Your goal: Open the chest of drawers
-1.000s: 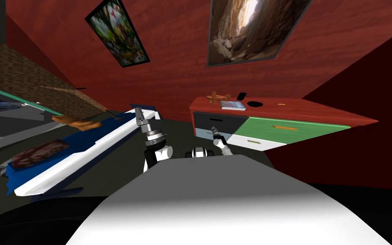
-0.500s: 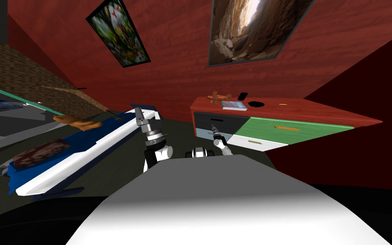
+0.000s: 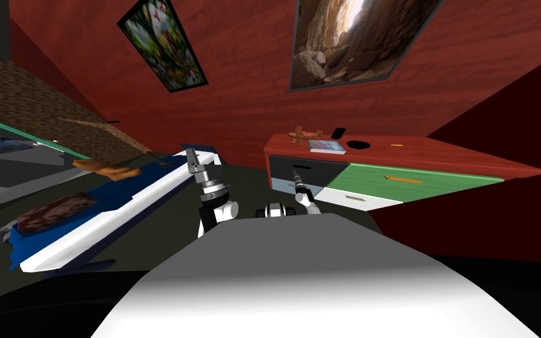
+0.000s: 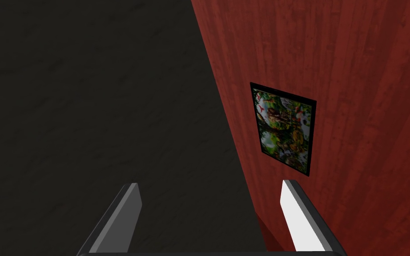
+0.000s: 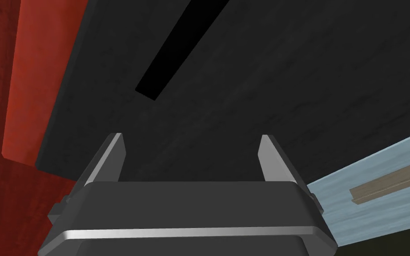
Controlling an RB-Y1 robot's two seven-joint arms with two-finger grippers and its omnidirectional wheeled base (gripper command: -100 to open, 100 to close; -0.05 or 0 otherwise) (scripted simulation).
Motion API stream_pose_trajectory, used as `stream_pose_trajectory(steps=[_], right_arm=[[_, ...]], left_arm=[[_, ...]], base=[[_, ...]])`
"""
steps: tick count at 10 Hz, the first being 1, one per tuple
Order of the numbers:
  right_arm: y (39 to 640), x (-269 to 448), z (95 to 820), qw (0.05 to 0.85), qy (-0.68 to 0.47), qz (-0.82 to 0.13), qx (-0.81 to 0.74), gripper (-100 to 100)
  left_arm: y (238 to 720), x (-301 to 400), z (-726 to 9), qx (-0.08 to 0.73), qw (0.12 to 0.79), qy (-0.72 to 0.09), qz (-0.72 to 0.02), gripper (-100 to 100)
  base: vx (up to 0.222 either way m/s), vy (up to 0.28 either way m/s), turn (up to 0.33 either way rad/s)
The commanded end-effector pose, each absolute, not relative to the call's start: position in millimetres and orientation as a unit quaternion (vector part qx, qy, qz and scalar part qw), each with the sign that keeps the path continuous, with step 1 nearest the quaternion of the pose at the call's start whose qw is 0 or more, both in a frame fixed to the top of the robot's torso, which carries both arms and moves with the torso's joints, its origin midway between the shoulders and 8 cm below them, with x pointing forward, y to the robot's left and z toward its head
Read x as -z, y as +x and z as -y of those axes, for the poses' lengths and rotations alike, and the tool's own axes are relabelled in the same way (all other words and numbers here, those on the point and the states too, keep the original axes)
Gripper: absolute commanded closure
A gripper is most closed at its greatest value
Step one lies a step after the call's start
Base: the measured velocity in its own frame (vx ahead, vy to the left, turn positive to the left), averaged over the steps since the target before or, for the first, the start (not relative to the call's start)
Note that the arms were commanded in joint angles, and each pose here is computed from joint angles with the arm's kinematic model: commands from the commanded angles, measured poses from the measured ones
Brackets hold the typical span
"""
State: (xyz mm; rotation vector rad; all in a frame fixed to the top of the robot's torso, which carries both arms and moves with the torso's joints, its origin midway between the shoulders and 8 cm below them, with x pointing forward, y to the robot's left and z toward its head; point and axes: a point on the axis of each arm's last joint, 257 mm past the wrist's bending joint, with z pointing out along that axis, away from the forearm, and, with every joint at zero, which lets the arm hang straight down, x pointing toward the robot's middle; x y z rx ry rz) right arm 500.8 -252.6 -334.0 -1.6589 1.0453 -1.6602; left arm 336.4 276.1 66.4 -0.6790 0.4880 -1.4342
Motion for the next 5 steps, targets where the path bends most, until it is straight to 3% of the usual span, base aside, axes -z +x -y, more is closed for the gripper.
stream_pose_trajectory(steps=[1, 5], right_arm=[[496.6, 329.8, 258.6, 0.297, -0.599, -0.411, 0.62, -100], [489.0, 324.4, 268.3, 0.318, -0.565, -0.443, 0.619, -100]], left_arm=[[336.4, -66.4, -276.1, 0.638, 0.675, -0.302, -0.217, 0], [336.4, -66.4, -276.1, 0.638, 0.675, -0.302, -0.217, 0]], base=[[0.044, 0.025, 0.008], [0.05, 0.028, 0.012]])
